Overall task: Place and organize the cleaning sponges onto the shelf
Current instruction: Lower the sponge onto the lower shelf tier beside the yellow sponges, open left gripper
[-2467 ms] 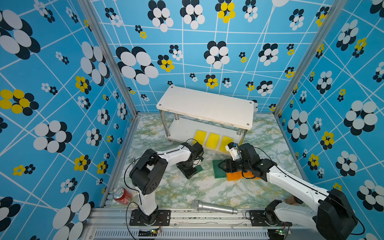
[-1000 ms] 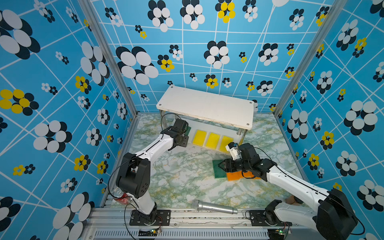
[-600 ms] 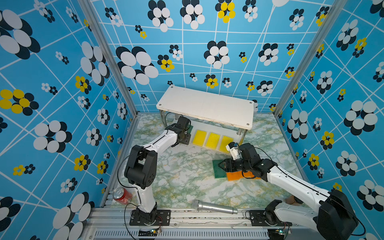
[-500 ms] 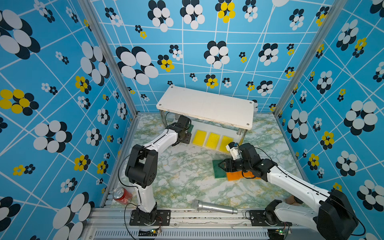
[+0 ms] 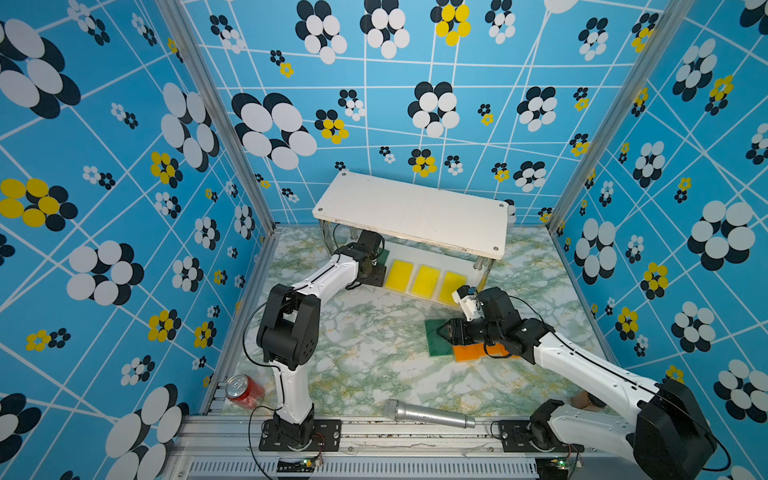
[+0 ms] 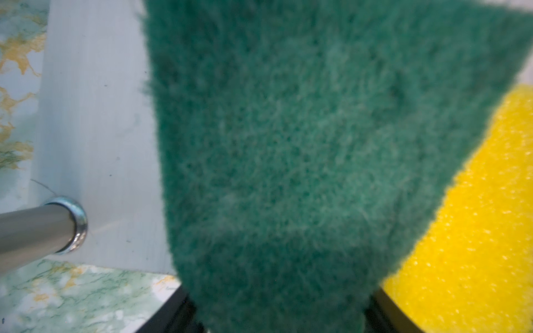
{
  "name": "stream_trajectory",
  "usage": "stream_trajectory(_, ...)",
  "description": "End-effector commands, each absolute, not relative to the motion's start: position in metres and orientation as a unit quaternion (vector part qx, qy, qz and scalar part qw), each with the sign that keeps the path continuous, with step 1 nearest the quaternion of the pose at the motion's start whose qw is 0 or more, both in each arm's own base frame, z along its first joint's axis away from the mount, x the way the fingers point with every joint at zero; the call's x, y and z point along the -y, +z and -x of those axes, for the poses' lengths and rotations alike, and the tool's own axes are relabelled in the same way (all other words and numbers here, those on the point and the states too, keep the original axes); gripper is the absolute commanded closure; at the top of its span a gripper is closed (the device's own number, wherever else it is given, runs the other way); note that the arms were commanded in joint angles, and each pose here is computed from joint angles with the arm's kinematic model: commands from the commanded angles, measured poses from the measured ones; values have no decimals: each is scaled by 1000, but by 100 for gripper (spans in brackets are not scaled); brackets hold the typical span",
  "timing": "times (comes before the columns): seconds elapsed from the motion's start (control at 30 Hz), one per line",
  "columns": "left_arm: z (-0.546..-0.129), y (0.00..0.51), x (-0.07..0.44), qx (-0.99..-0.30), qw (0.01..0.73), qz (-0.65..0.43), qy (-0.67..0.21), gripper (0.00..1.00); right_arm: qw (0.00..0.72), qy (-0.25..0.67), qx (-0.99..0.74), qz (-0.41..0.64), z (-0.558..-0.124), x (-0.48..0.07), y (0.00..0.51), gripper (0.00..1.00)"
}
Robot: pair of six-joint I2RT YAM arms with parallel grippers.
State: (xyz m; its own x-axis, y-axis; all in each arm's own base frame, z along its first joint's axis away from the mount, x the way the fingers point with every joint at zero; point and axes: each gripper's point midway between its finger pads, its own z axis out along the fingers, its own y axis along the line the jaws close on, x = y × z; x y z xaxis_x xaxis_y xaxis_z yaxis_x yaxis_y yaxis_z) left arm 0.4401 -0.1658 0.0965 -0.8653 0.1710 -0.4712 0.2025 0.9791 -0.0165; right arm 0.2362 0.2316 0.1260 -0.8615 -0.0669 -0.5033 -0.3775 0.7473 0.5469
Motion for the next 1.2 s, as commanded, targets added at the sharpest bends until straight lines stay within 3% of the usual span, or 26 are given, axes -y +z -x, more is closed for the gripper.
stream_trajectory(0.0,-443,94,165,-969,230,-87,-34,32,235,338,-904,116,-238,-231,126,41)
stream_trajectory(1.17,-443,101,161,-967,244,-72,-27,12,230,346,-902,120,-238,-235,125,40)
